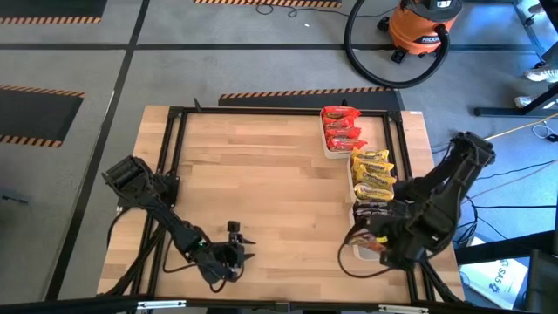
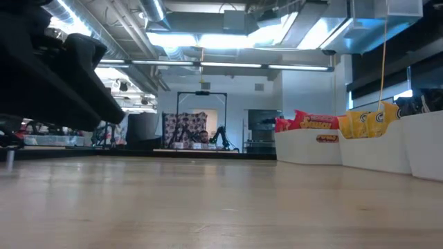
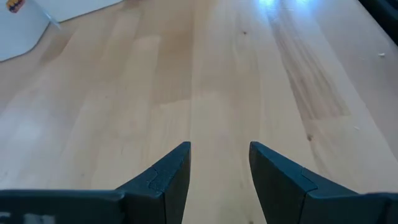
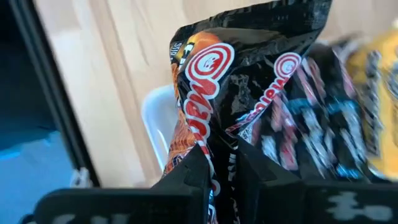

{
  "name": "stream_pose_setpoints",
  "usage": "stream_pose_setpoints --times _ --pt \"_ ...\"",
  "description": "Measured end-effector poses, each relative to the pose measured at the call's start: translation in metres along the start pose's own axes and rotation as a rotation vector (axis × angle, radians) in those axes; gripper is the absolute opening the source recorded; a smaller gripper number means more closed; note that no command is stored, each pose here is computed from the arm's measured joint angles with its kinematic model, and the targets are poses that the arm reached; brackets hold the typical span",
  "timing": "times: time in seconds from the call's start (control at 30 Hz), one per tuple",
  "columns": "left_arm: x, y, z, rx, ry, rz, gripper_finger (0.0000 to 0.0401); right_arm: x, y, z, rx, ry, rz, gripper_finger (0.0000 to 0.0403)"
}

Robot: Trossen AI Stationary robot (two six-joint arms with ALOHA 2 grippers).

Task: Sort Maruchan noodles
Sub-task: Put the black noodle pack into the bottom white bin

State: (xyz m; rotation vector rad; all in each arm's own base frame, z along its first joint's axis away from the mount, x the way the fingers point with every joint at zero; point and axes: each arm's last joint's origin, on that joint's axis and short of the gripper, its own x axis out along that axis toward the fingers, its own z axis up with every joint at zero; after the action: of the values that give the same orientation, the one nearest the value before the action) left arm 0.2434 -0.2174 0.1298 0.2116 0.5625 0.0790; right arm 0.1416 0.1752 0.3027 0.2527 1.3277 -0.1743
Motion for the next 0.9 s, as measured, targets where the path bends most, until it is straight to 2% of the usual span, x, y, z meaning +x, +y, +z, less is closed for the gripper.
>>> stream_pose_setpoints --times 0.13,0.23,0.5,0.67,0.9 --pt "0.004 0.004 0.002 -0.015 -0.003 0.010 0.0158 -0.002 -0.002 -0.014 0.015 0.042 -0.046 0.0037" --pt "0.006 0.006 0.003 -0.030 0.003 0.005 0.0158 -0.004 0.000 -0.020 0.023 0.054 -0.040 0.0037" --pt "0.006 0.006 0.003 -0.036 0.007 0.000 0.0158 0.008 0.002 -0.030 -0.054 -0.032 -0.076 0.0037" --pt "0.007 0.006 0.003 -0.043 0.008 -0.002 0.0158 0.020 -0.004 -0.035 -0.092 0.013 -0.120 0.0037" --pt "0.007 0.006 0.003 -0.043 0.008 -0.002 0.0158 0.022 -0.009 -0.037 -0.109 0.071 -0.165 0.0037"
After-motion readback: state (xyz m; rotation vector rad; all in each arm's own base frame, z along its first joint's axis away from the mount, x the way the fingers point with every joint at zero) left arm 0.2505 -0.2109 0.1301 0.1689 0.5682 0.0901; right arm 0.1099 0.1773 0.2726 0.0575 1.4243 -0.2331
